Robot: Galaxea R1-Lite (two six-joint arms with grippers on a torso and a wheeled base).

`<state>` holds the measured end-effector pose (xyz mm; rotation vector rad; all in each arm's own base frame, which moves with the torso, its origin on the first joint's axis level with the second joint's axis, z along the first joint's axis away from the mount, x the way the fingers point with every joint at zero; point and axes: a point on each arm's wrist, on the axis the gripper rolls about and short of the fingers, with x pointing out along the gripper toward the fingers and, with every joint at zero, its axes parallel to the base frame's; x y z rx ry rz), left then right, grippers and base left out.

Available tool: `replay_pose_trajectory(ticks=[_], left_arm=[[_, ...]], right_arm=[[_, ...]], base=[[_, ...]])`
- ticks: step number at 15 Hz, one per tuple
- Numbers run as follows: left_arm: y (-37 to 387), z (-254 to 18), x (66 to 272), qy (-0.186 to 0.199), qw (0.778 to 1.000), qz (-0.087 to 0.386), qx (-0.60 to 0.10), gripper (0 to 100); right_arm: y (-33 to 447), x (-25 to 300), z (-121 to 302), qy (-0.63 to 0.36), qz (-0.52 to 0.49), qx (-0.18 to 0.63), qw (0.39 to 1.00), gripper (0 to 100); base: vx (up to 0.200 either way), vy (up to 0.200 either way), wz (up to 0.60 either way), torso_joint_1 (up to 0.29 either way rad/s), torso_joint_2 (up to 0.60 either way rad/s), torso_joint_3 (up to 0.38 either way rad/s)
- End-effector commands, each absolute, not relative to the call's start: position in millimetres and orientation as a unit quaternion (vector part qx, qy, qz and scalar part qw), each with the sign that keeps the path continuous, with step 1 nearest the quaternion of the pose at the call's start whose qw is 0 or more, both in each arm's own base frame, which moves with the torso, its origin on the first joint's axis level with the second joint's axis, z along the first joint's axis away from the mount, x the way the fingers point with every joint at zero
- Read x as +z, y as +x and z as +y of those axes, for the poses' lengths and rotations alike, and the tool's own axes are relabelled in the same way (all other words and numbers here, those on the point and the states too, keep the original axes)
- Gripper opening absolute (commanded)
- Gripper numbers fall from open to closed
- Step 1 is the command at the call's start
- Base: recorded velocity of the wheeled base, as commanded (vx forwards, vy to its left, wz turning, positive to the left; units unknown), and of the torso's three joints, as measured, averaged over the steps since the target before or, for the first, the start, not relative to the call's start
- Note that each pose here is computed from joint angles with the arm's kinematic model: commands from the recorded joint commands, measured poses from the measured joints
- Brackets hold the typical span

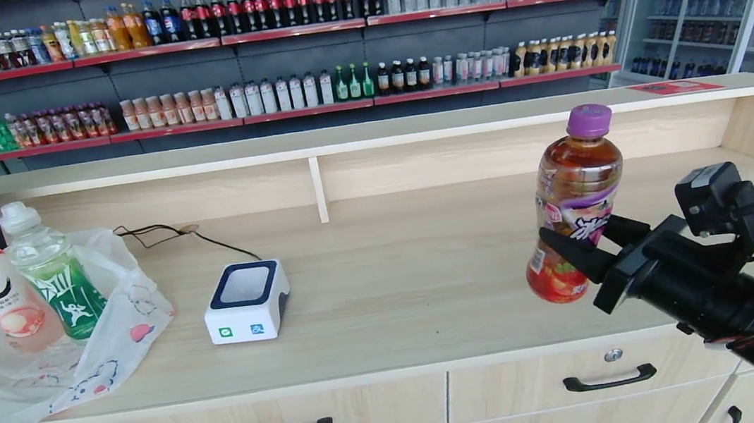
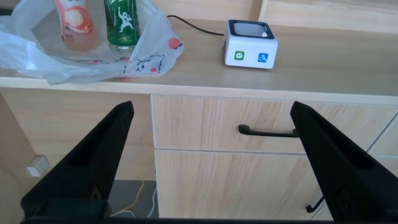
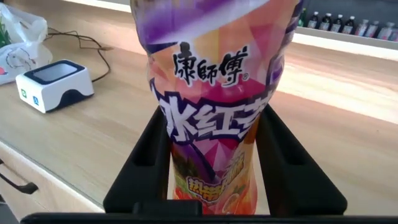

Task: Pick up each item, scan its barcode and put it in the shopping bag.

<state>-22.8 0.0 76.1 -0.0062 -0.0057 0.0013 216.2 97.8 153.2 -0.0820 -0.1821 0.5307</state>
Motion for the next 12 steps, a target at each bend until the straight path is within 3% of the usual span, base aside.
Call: replay_pose_trajectory(ticks=[1, 12], left_arm=[[-22.8, 0.0, 76.3, -0.003, 1.0, -0.004, 0.001, 100], [-22.8, 0.0, 76.3, -0.005, 1.0, -0.004, 0.001, 100]], right_arm=[[220.9, 155.1, 96.7, -0.04, -0.097, 0.257, 0.961, 0], [224.0, 156.1, 96.3, -0.04, -0.099, 0.253, 0.961, 0]], base=[[0.0, 0.2, 0.0, 0.012, 0.01, 0.002], [0.0, 0.2, 0.0, 0.001, 0.0, 0.002]])
